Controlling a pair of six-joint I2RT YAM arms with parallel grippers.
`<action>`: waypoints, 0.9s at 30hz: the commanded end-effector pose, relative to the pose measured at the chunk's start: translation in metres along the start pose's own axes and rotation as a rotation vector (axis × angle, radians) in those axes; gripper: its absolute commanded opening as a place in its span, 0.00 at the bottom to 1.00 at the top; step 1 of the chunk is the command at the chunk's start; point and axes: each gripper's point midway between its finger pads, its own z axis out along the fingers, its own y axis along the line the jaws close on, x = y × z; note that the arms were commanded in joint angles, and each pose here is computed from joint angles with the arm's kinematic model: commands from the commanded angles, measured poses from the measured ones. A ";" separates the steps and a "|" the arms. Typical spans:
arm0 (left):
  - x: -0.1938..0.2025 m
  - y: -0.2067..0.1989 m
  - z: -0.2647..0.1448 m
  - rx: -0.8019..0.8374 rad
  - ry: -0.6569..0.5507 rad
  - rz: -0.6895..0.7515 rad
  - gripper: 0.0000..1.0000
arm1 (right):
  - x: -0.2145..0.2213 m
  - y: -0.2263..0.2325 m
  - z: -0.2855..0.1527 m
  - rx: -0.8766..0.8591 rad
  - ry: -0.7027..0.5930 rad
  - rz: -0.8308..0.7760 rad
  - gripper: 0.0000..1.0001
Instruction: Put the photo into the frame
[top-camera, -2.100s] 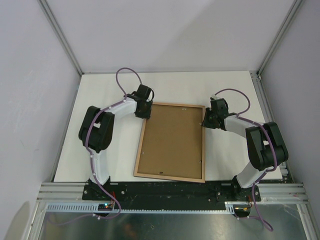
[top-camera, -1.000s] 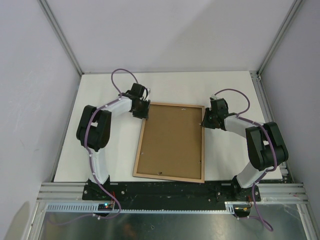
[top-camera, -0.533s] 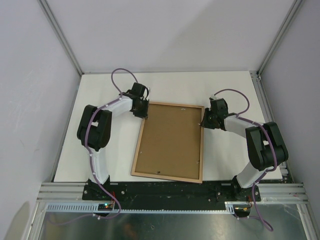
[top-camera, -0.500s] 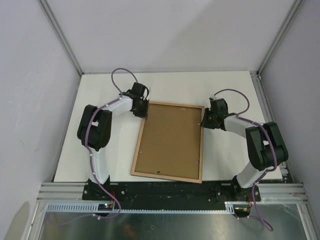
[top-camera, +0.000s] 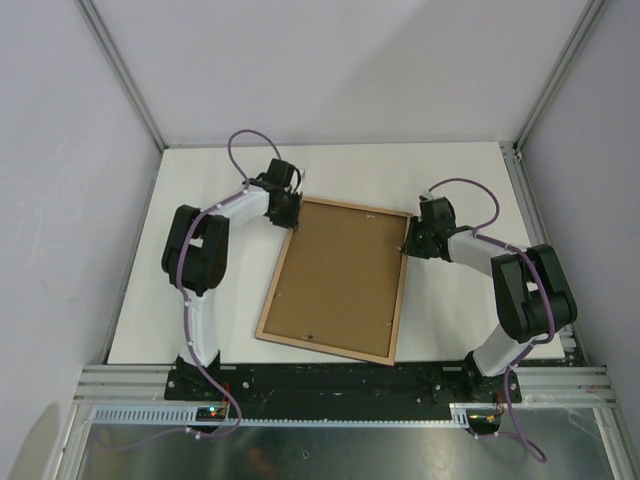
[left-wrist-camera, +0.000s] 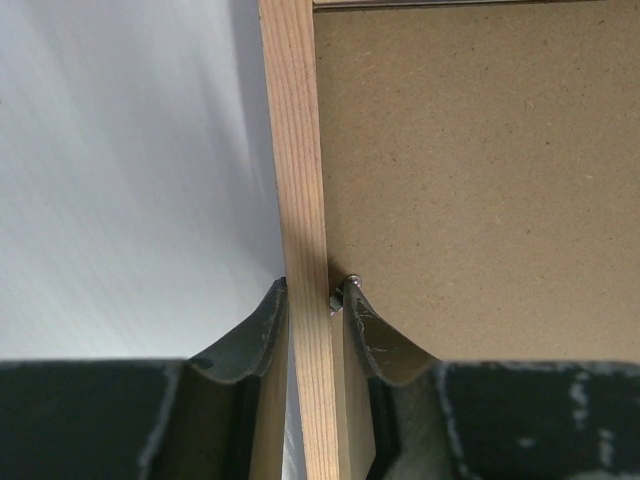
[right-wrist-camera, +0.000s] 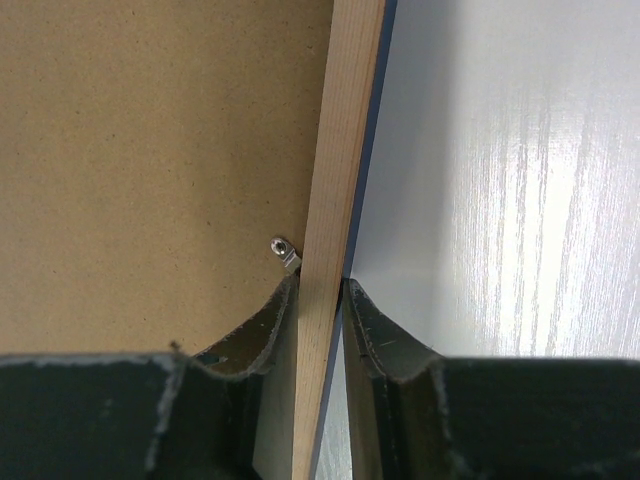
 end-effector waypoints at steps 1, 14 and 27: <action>-0.034 0.012 0.008 -0.045 -0.086 0.063 0.00 | 0.013 0.005 -0.015 0.010 0.034 -0.010 0.26; -0.082 0.005 -0.001 -0.004 -0.185 0.014 0.45 | 0.004 0.008 -0.043 0.030 -0.028 0.095 0.45; -0.046 0.049 -0.101 -0.210 -0.258 -0.620 0.72 | -0.017 0.011 -0.074 -0.003 -0.122 0.084 0.56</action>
